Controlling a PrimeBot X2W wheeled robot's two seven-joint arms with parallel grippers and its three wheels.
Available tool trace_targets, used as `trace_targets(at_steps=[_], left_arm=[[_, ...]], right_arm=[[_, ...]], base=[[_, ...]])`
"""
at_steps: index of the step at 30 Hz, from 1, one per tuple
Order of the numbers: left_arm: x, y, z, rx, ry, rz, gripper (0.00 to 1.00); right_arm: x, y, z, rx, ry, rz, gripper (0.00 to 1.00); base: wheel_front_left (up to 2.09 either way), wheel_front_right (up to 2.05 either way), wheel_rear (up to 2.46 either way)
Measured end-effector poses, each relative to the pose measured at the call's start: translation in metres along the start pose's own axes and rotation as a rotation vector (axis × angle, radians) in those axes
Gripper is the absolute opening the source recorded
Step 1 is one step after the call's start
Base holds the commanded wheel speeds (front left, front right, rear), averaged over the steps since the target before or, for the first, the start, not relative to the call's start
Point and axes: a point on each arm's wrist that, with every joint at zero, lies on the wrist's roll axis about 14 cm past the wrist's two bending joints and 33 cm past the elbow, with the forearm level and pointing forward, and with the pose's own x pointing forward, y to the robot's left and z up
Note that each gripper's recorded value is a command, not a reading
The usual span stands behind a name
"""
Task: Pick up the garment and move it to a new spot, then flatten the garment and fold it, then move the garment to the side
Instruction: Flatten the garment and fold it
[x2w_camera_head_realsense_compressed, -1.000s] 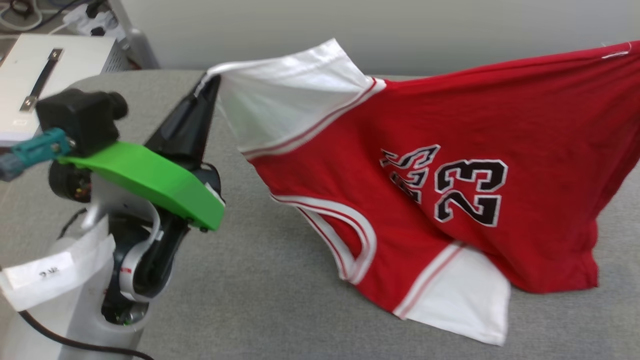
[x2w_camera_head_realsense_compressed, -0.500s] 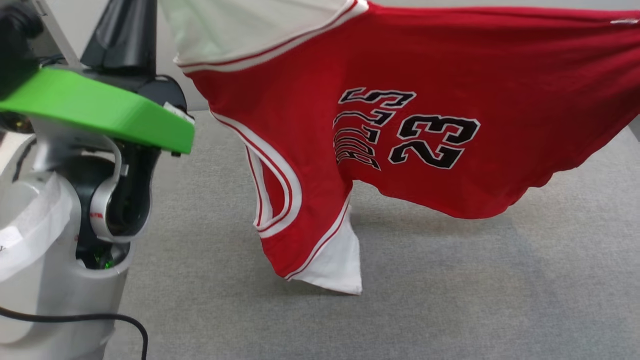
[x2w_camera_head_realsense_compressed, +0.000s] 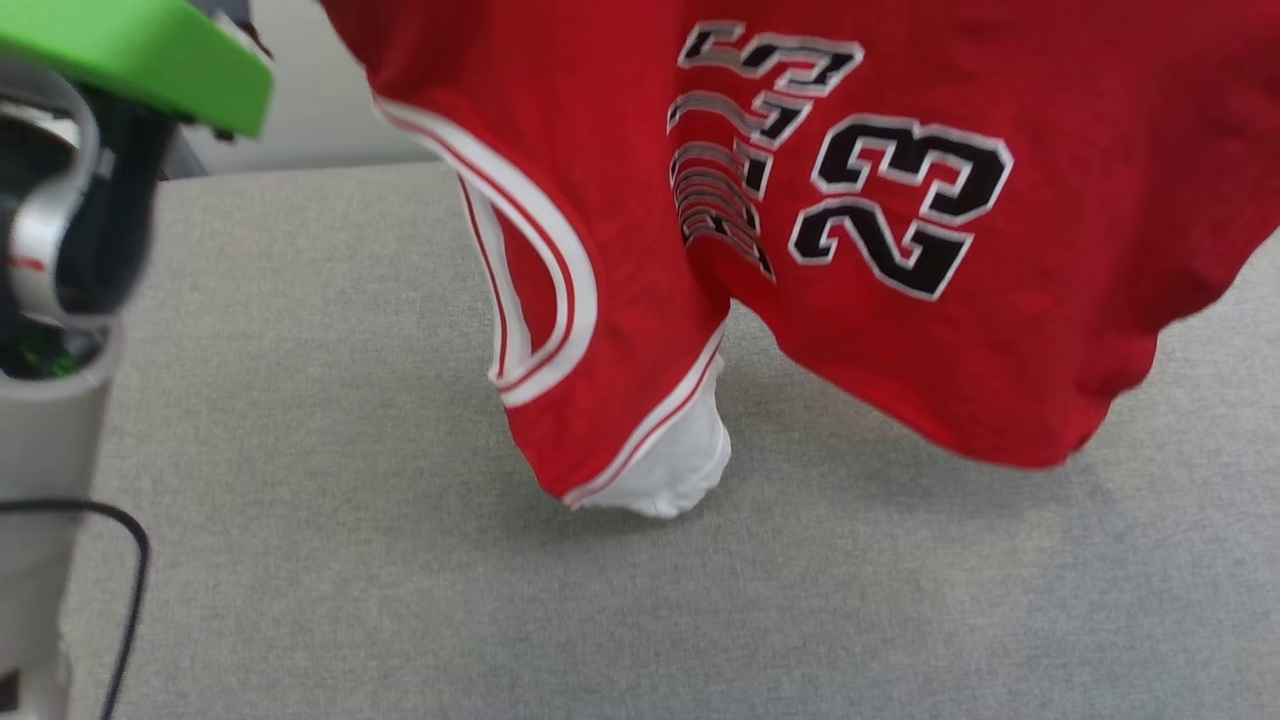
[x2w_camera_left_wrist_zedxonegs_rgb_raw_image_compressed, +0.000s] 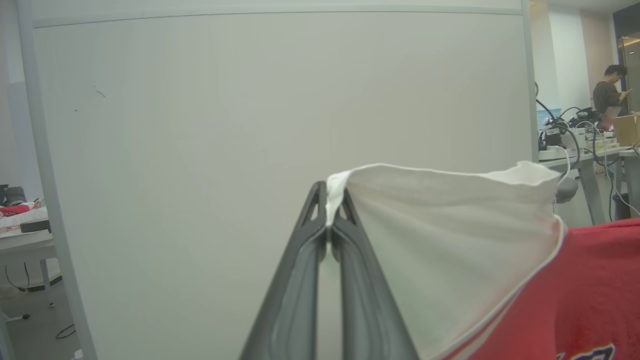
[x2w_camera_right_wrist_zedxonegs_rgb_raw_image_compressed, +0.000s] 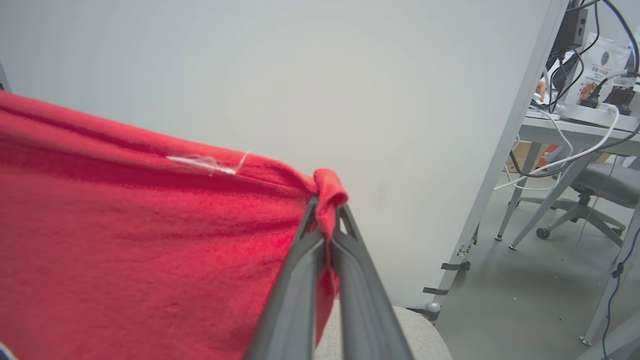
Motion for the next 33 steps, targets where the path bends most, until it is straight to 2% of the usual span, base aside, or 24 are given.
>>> trace_targets(at_steps=[6, 14, 24, 29, 33], left_arm=[[0.030, 0.026, -0.013, 0.091, 0.022, -0.010, 0.00], [0.081, 0.077, -0.058, 0.135, 0.067, 0.030, 0.00], [0.146, 0.134, -0.122, 0.263, 0.033, 0.097, 0.00], [0.168, 0.151, -0.146, 0.277, -0.047, 0.133, 0.00], [0.173, 0.158, -0.187, 0.264, -0.042, 0.141, 0.00]], right_arm=[[0.039, -0.004, 0.002, -0.038, -0.020, 0.001, 0.00], [0.116, 0.003, -0.016, -0.085, -0.032, 0.022, 0.00], [0.215, 0.024, -0.067, -0.085, -0.068, 0.024, 0.00], [0.248, 0.029, -0.096, -0.089, -0.088, 0.012, 0.00], [0.265, 0.032, -0.127, -0.088, -0.079, 0.005, 0.00]], base=[[0.00, 0.00, 0.00], [0.00, 0.00, 0.00], [0.00, 0.00, 0.00], [0.00, 0.00, 0.00], [0.00, 0.00, 0.00]])
